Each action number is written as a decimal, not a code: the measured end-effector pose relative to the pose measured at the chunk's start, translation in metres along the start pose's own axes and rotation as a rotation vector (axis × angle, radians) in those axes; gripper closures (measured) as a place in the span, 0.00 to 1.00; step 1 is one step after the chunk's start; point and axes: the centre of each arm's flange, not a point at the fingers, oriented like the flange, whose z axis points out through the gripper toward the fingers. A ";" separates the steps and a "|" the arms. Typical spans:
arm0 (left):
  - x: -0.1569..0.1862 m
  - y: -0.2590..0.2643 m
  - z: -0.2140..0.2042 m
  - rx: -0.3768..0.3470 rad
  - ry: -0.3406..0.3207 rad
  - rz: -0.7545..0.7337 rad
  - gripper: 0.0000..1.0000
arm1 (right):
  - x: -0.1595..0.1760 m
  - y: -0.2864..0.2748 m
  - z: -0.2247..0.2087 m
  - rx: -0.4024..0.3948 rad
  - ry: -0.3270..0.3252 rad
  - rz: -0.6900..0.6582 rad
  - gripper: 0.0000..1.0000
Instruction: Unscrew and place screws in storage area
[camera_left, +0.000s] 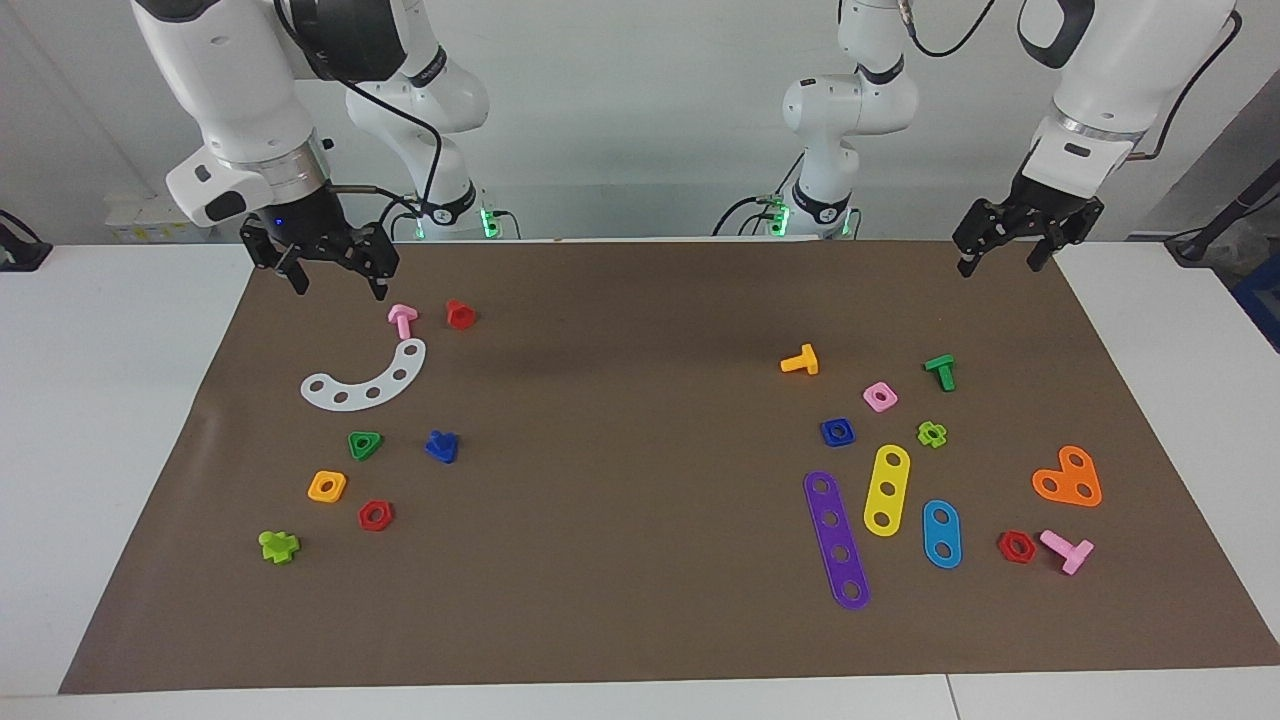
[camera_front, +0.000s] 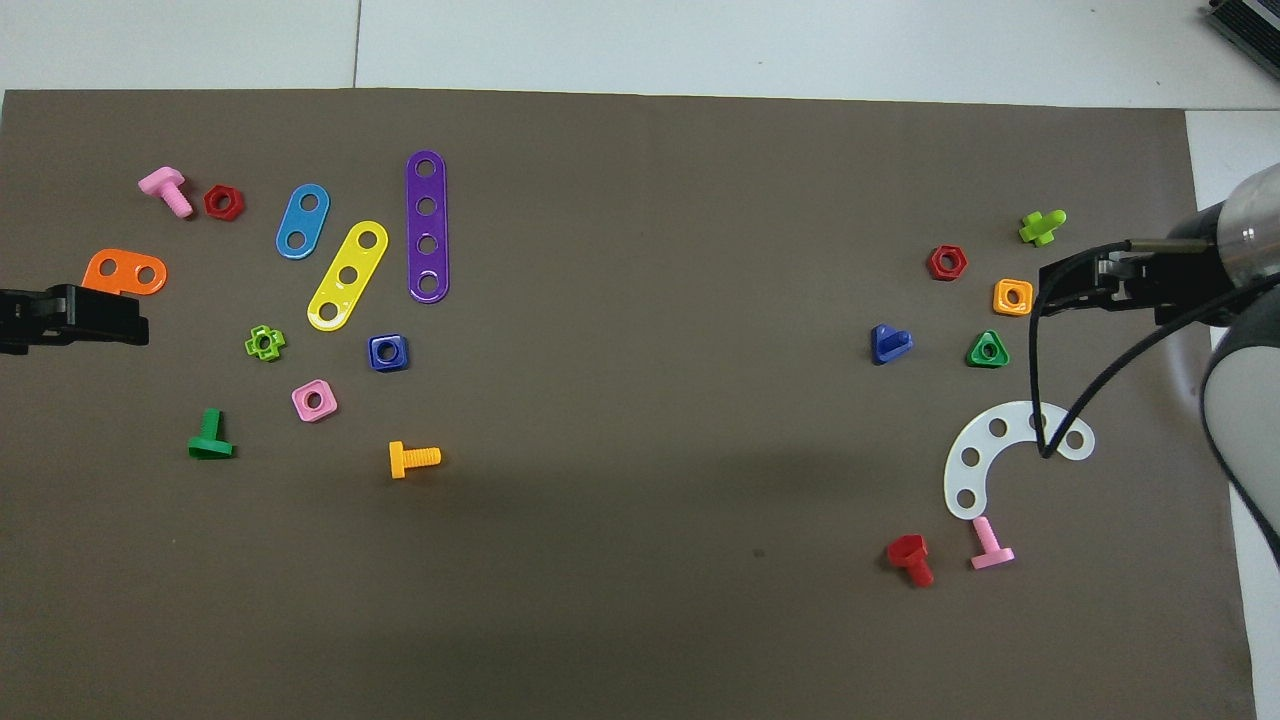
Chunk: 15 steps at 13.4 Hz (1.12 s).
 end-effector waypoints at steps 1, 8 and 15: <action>0.000 0.000 0.000 0.000 0.000 0.000 0.00 | -0.001 0.000 0.004 -0.001 -0.007 0.001 0.00; 0.000 0.000 0.000 0.000 0.000 0.000 0.00 | -0.001 0.000 0.011 0.009 0.032 0.002 0.00; 0.000 0.000 0.000 0.000 0.000 0.000 0.00 | -0.001 0.000 0.009 0.012 0.037 -0.003 0.00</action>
